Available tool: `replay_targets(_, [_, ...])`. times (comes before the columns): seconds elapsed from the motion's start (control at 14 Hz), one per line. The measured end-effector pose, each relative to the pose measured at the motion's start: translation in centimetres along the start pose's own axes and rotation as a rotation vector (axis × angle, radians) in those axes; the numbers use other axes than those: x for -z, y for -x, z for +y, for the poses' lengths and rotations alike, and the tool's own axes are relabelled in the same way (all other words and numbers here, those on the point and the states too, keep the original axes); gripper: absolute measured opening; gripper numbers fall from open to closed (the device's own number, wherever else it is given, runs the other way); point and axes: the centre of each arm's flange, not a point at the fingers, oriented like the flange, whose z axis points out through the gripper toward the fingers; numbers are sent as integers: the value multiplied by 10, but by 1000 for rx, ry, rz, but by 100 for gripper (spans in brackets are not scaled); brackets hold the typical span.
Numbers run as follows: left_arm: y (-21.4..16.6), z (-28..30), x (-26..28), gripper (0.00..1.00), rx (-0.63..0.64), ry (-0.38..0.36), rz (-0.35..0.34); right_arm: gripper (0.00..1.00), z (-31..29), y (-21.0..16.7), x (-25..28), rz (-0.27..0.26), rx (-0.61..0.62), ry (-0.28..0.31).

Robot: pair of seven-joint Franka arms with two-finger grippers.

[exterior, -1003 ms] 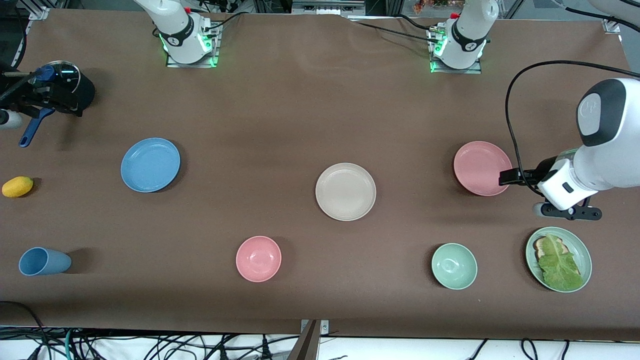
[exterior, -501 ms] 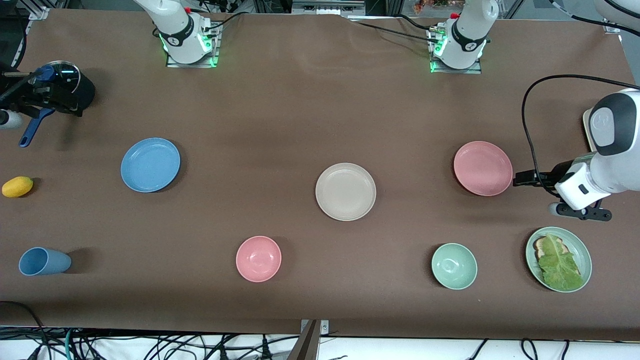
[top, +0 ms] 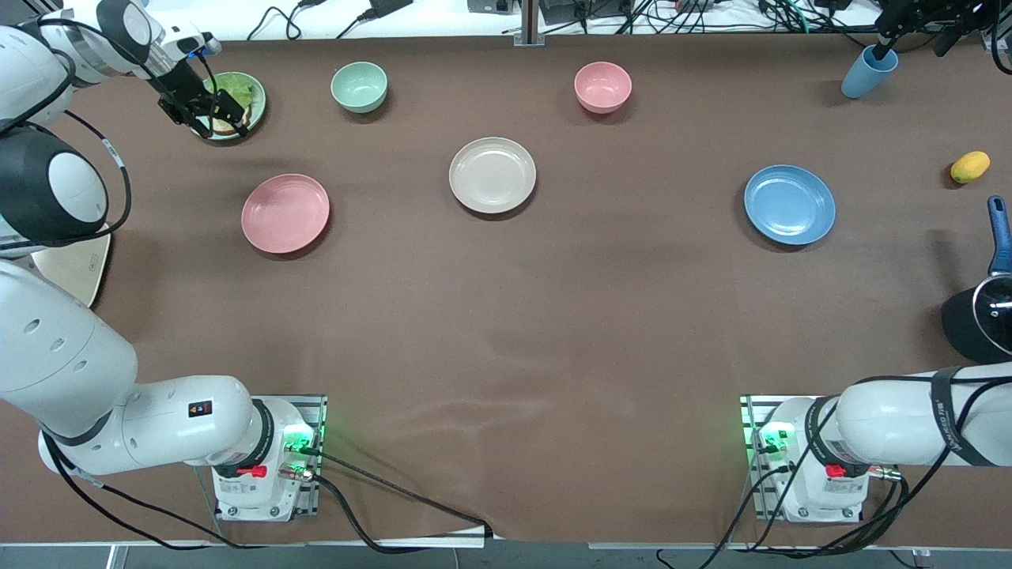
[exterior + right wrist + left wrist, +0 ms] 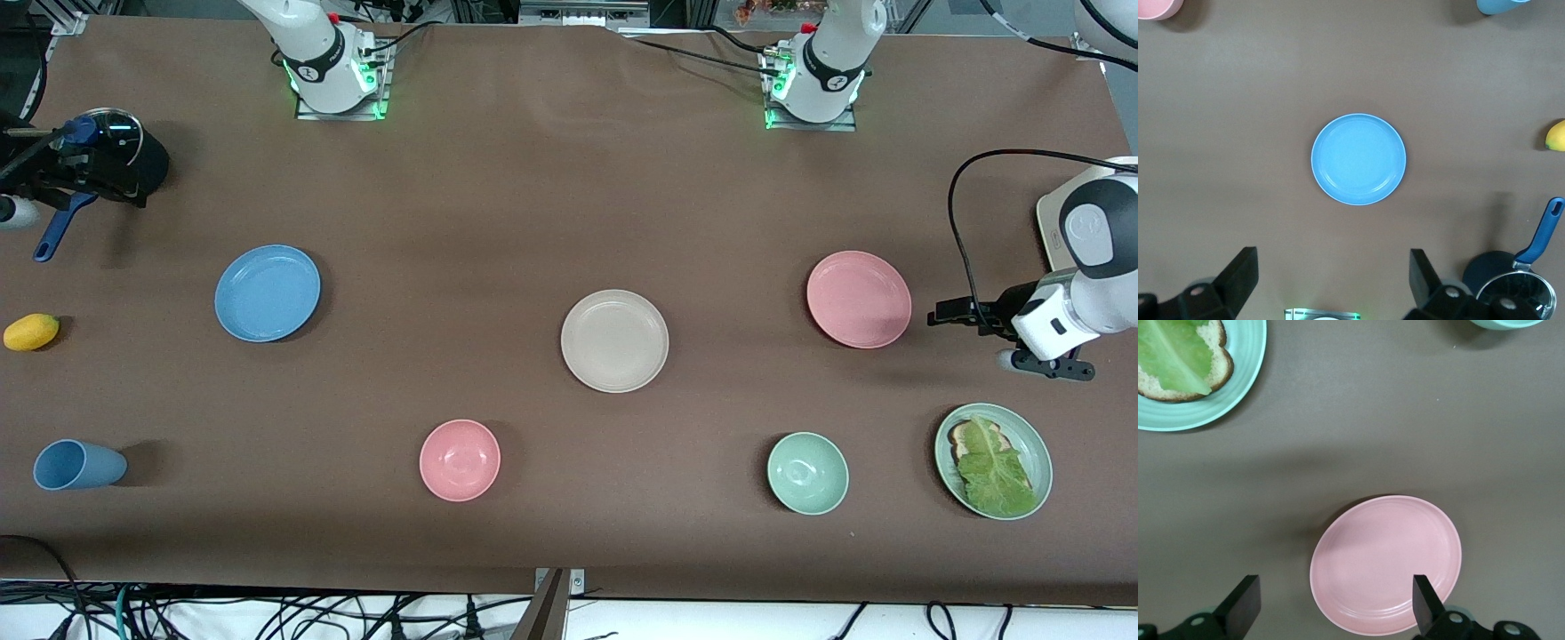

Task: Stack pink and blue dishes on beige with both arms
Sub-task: 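Lower the left gripper and close it on the pink plate rim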

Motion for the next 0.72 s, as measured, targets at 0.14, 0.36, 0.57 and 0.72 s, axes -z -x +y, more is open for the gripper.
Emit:
replay_targets(0.14, [9,-18,-11,100,-15,27,26,100,0,0,0,0,0,0])
replay_targets(0.36, [24,-42,-36,100,-23,67,57,100,0,0,0,0,0,0])
replay_targets(0.57, [35,-52,-62,100,-22,83,75,100,0,0,0,0,0,0])
replay_targets(0.72, [40,-52,-76,100,-20,89,88,100,0,0,0,0,0,0])
